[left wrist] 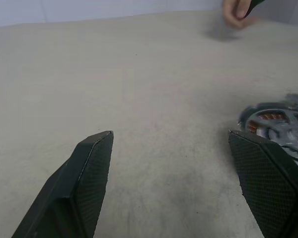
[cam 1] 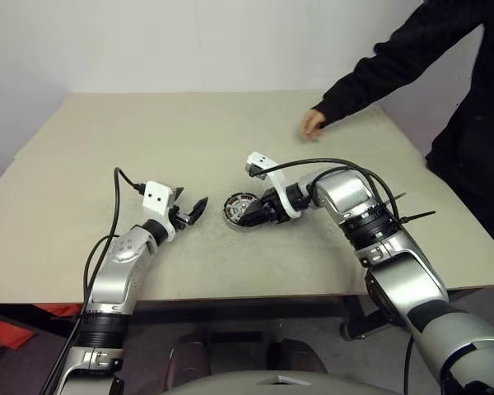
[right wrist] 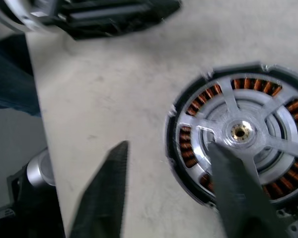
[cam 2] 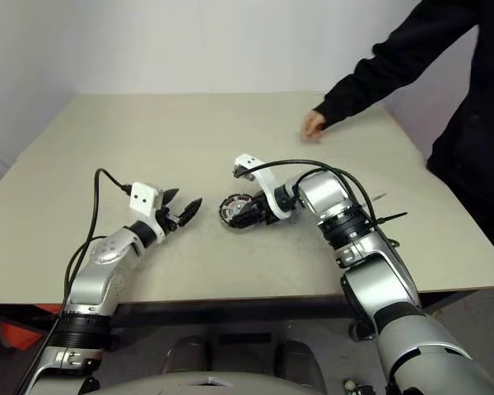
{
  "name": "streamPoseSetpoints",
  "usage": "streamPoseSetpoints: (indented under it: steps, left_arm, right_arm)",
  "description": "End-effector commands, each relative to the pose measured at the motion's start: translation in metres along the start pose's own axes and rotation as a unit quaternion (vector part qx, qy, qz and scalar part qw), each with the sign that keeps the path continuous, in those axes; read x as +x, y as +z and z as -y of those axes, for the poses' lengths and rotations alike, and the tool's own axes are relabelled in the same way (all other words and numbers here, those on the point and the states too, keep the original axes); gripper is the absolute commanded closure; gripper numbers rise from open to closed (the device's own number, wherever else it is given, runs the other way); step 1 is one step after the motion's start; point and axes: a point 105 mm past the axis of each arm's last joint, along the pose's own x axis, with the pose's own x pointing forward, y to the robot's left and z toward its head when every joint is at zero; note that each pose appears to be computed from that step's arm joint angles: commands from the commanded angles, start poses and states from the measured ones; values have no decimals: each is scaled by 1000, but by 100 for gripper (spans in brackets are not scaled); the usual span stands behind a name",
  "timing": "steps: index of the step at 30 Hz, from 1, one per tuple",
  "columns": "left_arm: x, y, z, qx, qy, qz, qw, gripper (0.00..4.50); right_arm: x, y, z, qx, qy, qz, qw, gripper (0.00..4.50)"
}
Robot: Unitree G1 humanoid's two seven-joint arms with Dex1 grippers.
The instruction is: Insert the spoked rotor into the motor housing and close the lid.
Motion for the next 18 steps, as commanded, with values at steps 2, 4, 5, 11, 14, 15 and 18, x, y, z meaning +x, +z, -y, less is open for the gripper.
streamPoseSetpoints:
  steps: [2, 4, 5, 11, 14, 15, 18]
  left_arm:
    - [2, 16, -3, 13, 0, 25, 1000, 64]
    - [2, 17, -3, 13, 0, 25, 1000, 64]
    - [1, 17, -3, 12, 0, 26, 1000, 64]
    - [-3, 18, -10, 12, 7, 26, 1000, 64]
    - [-4, 18, -12, 13, 8, 25, 1000, 64]
    - [-4, 18, -12, 13, 8, 25, 1000, 64]
    - [-4, 18, -12, 14, 5, 22, 1000, 64]
  right_arm:
    - [-15, 32, -5, -36, -3, 52, 998, 5]
    - [-21, 44, -4, -48, -11, 82, 995, 1]
    - [-27, 54, -4, -52, -13, 106, 993, 1]
    - [-58, 78, -18, -156, -6, 223, 962, 1]
    - [-74, 80, -29, -175, 13, 276, 945, 1]
    - [-76, 81, -30, -175, 13, 285, 942, 1]
    - [-81, 81, -25, -169, -18, 314, 934, 1]
